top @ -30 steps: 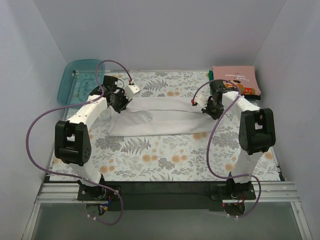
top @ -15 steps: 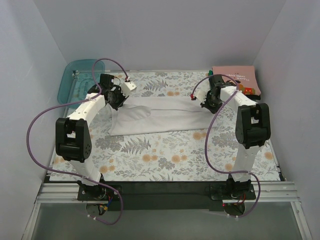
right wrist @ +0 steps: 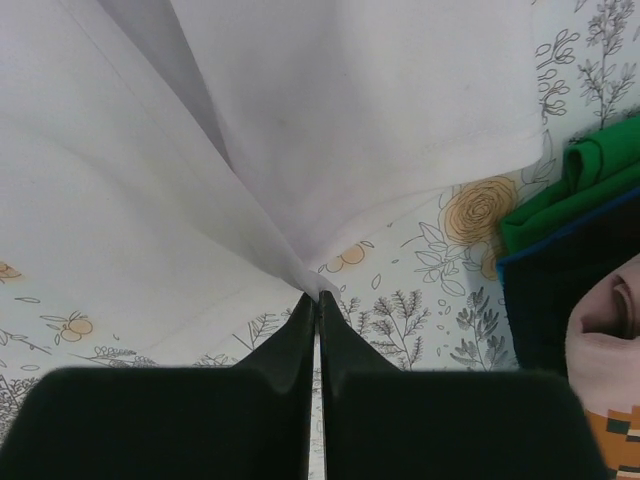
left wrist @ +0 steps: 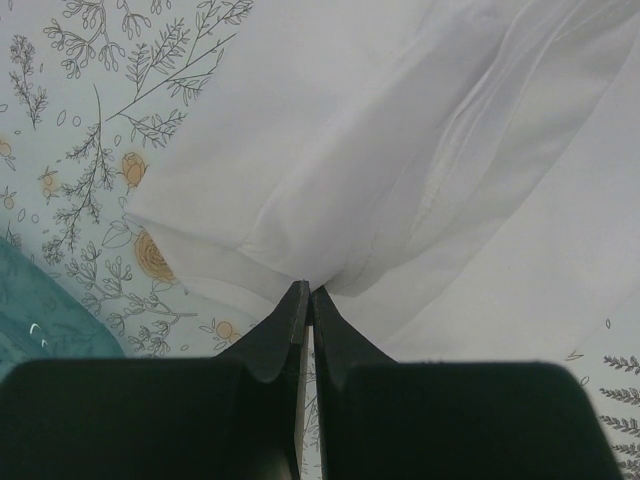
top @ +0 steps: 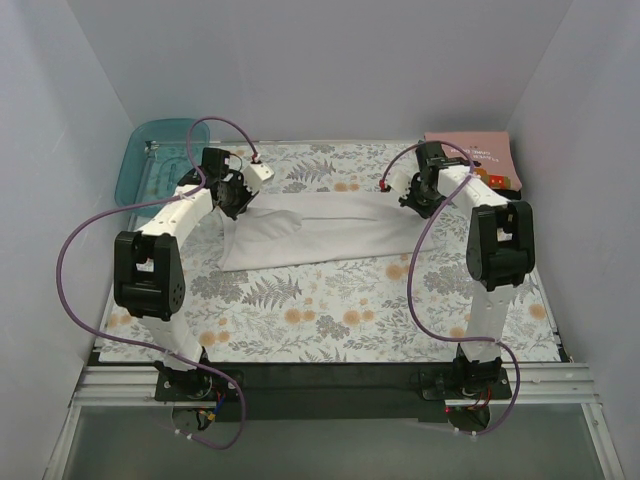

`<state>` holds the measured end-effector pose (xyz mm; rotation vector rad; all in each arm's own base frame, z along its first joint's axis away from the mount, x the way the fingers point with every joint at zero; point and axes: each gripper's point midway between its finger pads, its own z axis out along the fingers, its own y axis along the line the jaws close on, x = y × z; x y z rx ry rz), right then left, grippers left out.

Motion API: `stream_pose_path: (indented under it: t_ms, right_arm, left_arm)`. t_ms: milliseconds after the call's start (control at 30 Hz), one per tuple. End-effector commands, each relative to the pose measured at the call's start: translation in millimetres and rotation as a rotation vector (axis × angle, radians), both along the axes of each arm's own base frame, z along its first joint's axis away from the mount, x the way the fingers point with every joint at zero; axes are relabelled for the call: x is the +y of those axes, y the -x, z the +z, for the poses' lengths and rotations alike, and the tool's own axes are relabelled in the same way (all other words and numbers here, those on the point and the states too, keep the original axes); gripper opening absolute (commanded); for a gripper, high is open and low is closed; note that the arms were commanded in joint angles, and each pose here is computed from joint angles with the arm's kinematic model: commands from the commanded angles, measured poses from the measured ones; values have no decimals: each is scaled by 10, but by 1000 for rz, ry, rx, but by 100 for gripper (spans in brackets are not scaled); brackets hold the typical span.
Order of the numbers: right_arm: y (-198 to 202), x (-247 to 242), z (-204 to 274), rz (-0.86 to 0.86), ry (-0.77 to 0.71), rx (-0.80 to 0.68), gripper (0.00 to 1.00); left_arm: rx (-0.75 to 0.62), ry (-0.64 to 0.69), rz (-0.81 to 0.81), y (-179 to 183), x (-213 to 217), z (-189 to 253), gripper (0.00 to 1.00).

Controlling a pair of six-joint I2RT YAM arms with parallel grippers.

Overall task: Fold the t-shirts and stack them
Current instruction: Fold the tshirt

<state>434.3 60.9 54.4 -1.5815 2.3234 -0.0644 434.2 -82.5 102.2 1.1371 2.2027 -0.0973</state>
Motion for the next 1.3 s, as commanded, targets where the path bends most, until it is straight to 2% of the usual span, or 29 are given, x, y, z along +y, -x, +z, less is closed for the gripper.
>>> stream_pose_path:
  t_ms: [0, 333, 367, 433, 467, 500, 633, 733, 833, 867, 967, 1067, 1267]
  right_arm:
    - [-128, -25, 76, 22, 19, -26, 1]
    - [-160, -10, 4, 15, 19, -12, 1]
    - [-166, -7, 3, 12, 20, -14, 17]
    - [-170, -7, 28, -7, 16, -18, 48]
    - [-176, -11, 87, -16, 11, -30, 70]
    - [-176, -11, 129, -19, 9, -39, 73]
    - [-116, -24, 364, -57, -21, -77, 75]
    - [49, 3, 437, -82, -62, -59, 71]
    - [210, 64, 366, -111, -109, -1, 60]
    - [239, 88, 297, -120, -118, 25, 52]
    - [282, 164, 110, -158, -155, 93, 43]
    - [242, 195, -53, -194, -166, 136, 36]
    - [344, 116, -395, -226, -108, 214, 31]
  left_arm:
    - [-44, -7, 10, -53, 69, 99, 0]
    - [-32, -9, 28, -58, 95, 37, 0]
    - [-30, -13, 41, -73, 109, 24, 0]
    - [-16, -7, 71, -82, 118, -14, 15]
    - [-13, -4, 81, -88, 119, -17, 19]
    - [-16, 13, 102, -97, 126, 24, 26]
    - [-5, 75, 189, -100, 201, 146, 34]
    - [25, 120, 254, 11, 254, 189, 35]
    - [114, 186, 254, 248, 146, 127, 35]
    - [138, 222, 274, 318, 101, 142, 35]
    - [215, 282, 304, 522, 7, 29, 35]
    - [261, 292, 340, 650, 4, -140, 34]
    - [324, 294, 423, 735, 26, -370, 34]
